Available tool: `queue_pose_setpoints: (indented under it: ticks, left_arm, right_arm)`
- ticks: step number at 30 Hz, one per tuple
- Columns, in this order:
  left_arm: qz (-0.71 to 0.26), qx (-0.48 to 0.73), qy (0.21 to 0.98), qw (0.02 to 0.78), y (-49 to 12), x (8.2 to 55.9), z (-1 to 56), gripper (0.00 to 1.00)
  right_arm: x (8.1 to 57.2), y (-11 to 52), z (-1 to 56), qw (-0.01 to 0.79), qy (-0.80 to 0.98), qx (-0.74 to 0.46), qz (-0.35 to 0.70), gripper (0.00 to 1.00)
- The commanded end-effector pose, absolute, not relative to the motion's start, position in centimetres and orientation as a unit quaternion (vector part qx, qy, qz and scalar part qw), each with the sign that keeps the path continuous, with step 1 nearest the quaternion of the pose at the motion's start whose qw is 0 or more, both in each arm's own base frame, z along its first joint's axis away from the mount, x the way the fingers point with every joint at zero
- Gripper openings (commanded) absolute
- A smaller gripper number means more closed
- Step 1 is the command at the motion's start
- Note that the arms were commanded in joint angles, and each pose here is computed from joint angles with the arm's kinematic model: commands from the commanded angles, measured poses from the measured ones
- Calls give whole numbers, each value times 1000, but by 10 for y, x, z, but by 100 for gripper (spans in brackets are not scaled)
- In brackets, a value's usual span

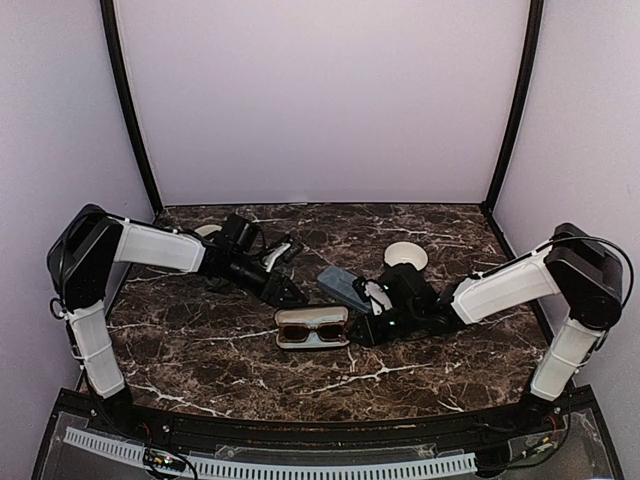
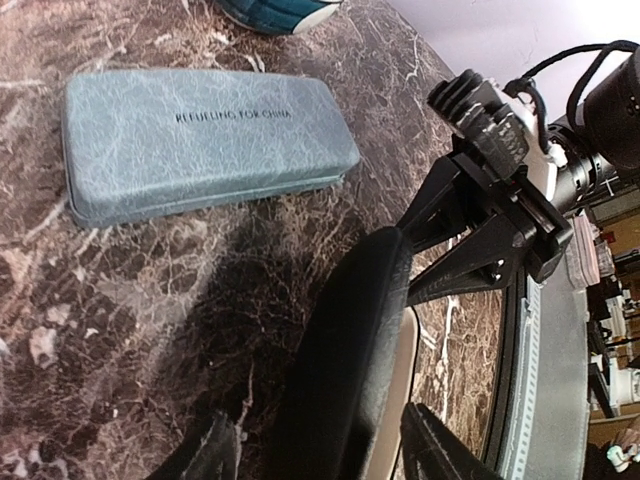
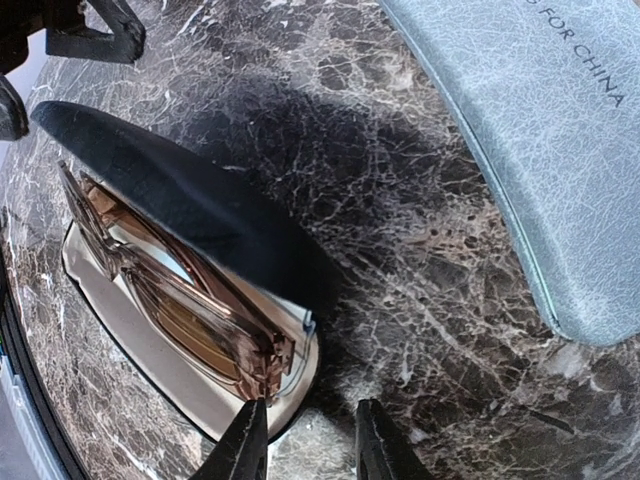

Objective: Organize the sunglasses
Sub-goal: Hold the case with sunglasses at the center of the board.

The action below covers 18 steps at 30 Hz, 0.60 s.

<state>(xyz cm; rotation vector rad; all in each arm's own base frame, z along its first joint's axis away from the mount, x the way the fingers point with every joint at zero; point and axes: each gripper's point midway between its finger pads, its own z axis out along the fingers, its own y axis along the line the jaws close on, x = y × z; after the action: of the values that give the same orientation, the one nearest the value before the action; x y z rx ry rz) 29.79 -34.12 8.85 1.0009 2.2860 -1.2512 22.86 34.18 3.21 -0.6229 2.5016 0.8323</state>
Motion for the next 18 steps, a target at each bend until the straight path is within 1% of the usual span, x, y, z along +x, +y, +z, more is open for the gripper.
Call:
queue_pose_setpoints:
  ticks: [1, 6, 10, 11, 13, 18]
  left_arm:
    - [-470, 351, 796, 150, -347, 288, 87, 58]
    - [-484, 361, 786, 133, -357, 278, 86, 57]
    - [-487, 362, 785, 126, -358, 275, 85, 52]
    - [-490, 373, 779, 119, -365, 265, 86, 51]
    - [-493, 378, 775, 118, -367, 262, 87, 48]
    - [-493, 389, 769, 121, -371, 259, 89, 45]
  right_arm:
    - [228, 346, 35, 227, 898, -224, 304, 31]
    - [228, 346, 36, 230, 898, -224, 302, 31]
    - [228, 346, 36, 231, 898, -225, 299, 31]
    - [228, 346, 36, 231, 898, -224, 299, 31]
    - [229, 346, 37, 232, 898, -224, 300, 31]
    - [228, 348, 41, 234, 895, -222, 307, 31]
